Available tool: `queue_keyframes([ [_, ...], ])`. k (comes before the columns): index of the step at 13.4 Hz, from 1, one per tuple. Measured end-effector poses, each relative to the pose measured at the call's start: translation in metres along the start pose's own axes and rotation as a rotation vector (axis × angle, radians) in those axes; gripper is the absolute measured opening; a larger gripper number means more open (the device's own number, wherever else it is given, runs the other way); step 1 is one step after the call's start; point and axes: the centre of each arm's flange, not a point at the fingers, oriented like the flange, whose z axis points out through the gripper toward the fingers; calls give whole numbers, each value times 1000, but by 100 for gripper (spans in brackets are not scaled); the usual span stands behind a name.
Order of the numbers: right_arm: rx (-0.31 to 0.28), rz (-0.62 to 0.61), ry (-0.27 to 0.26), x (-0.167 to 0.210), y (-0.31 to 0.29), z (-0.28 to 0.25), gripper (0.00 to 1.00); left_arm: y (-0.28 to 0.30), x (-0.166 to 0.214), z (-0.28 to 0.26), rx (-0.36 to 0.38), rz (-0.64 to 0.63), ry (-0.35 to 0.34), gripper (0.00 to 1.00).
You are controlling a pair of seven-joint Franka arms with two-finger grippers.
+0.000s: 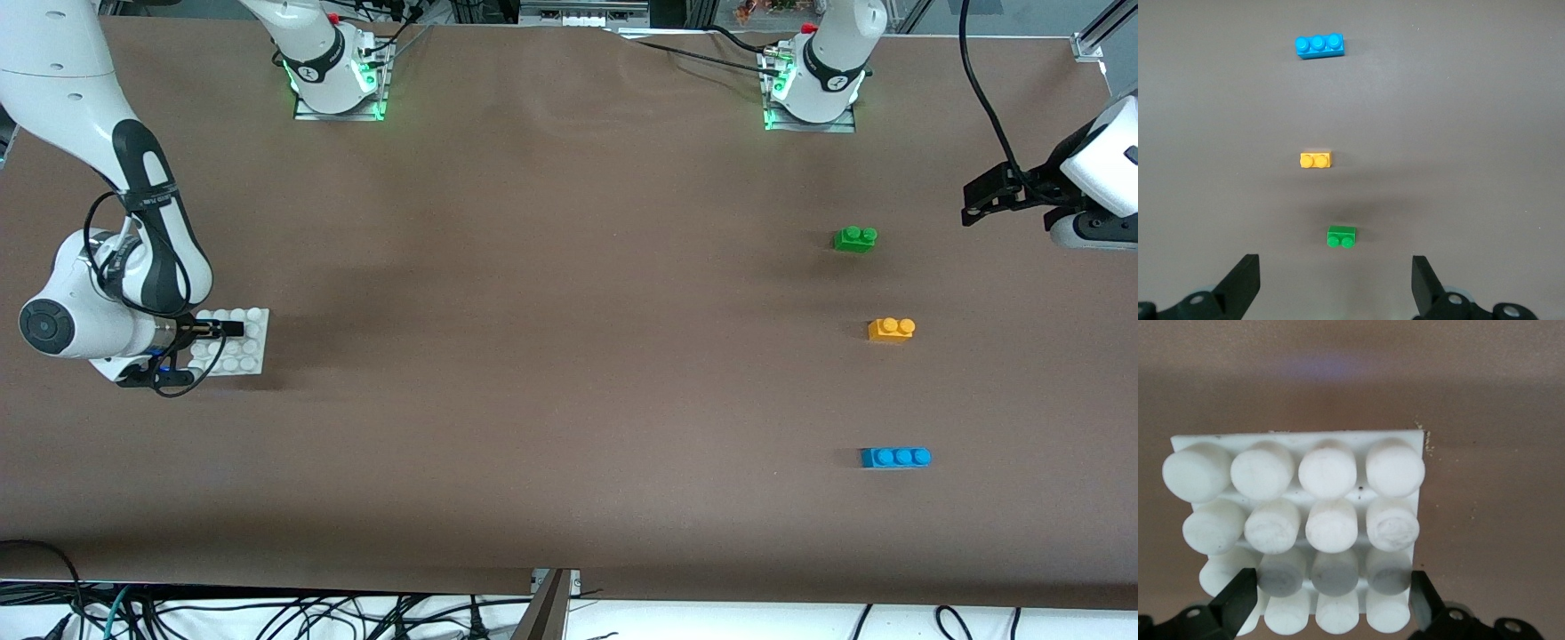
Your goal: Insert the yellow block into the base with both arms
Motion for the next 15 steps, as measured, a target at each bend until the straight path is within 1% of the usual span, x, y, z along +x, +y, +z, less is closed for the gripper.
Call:
queue_keyframes([
  [10, -1, -3, 1, 0, -1, 0, 100, 0, 0, 0, 0, -1, 0, 100],
  [15, 5, -30, 9, 6, -26, -2, 100, 0, 0, 0, 0, -1, 0, 100],
])
